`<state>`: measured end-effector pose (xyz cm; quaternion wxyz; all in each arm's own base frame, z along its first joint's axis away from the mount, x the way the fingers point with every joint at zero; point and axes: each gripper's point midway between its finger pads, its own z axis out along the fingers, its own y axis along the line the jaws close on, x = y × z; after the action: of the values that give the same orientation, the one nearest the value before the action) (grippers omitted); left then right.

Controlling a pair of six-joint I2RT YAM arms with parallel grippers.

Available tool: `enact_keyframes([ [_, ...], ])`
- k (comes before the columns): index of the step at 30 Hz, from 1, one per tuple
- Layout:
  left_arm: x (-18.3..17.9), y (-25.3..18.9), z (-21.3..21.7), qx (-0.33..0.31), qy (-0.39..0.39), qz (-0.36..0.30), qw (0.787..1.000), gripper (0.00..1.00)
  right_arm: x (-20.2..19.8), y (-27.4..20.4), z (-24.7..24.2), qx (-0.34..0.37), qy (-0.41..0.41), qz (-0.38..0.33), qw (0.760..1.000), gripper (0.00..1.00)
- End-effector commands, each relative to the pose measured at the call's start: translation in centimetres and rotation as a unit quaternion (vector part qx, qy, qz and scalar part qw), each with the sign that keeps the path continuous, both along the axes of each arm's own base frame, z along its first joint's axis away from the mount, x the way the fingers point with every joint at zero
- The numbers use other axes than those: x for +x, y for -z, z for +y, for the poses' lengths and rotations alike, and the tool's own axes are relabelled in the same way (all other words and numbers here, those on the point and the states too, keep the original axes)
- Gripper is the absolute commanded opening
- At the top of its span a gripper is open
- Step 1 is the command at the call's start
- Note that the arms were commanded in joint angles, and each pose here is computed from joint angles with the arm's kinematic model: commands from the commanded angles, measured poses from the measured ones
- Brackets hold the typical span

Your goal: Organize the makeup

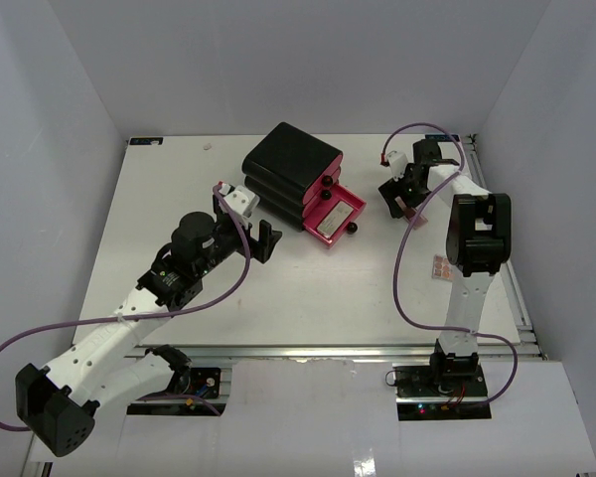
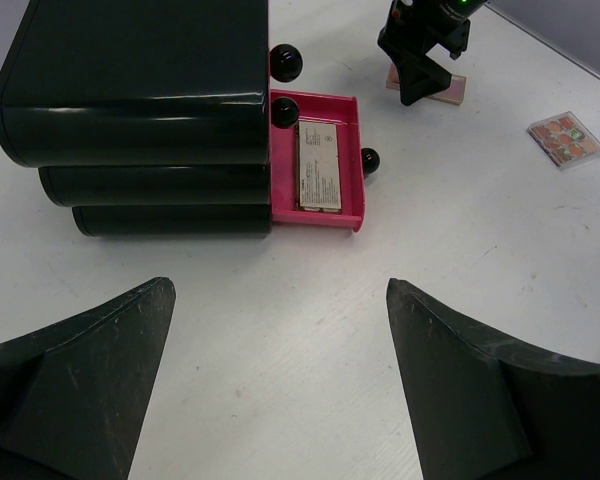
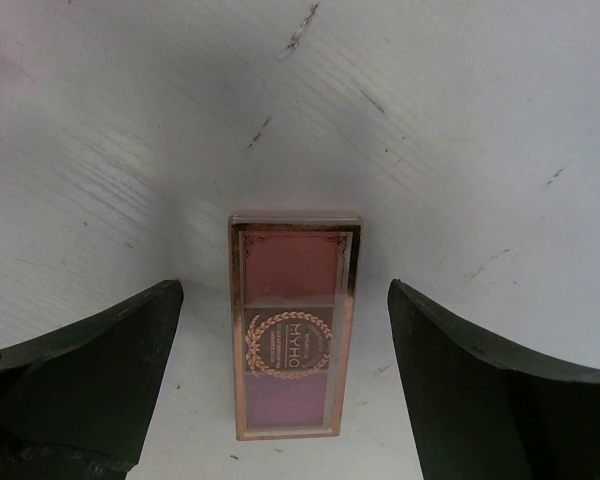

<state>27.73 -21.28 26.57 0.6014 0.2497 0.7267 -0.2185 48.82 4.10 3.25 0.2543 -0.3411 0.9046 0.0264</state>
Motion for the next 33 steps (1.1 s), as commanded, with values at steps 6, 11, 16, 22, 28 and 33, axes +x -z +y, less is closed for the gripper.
enact_keyframes([
  [6, 0.6, -0.2, 0.4, -0.002, -0.01, -0.006, 1.0, 0.98, 0.5, -0.3, -1.2, 0.013, 0.014, 0.017, 1.0, 0.9],
  [11, 0.6, -0.2, 0.4, -0.002, -0.009, -0.006, 1.0, 0.98, -0.6, 0.4, -1.1, 0.018, 0.012, 0.042, 0.999, 0.94],
  [16, 0.6, -0.3, 0.5, -0.003, -0.01, -0.007, 1.0, 0.98, -2.1, 1.2, -0.6, 0.034, 0.01, 0.072, 0.997, 0.94],
  [22, 0.6, -0.3, 0.6, -0.004, -0.012, -0.008, 1.0, 0.98, -2.9, 1.3, -0.3, 0.043, 0.018, 0.086, 0.995, 0.66],
  [28, 0.6, -0.4, 0.7, -0.004, -0.014, -0.009, 1.0, 0.98, -3.4, -0.2, -0.2, 0.048, 0.026, 0.069, 0.996, 0.38],
  [33, 0.7, -0.5, 0.9, -0.005, -0.017, -0.01, 1.0, 0.98, -4.8, -2.8, 1.4, 0.058, -0.018, 0.033, 0.998, 0.31],
])
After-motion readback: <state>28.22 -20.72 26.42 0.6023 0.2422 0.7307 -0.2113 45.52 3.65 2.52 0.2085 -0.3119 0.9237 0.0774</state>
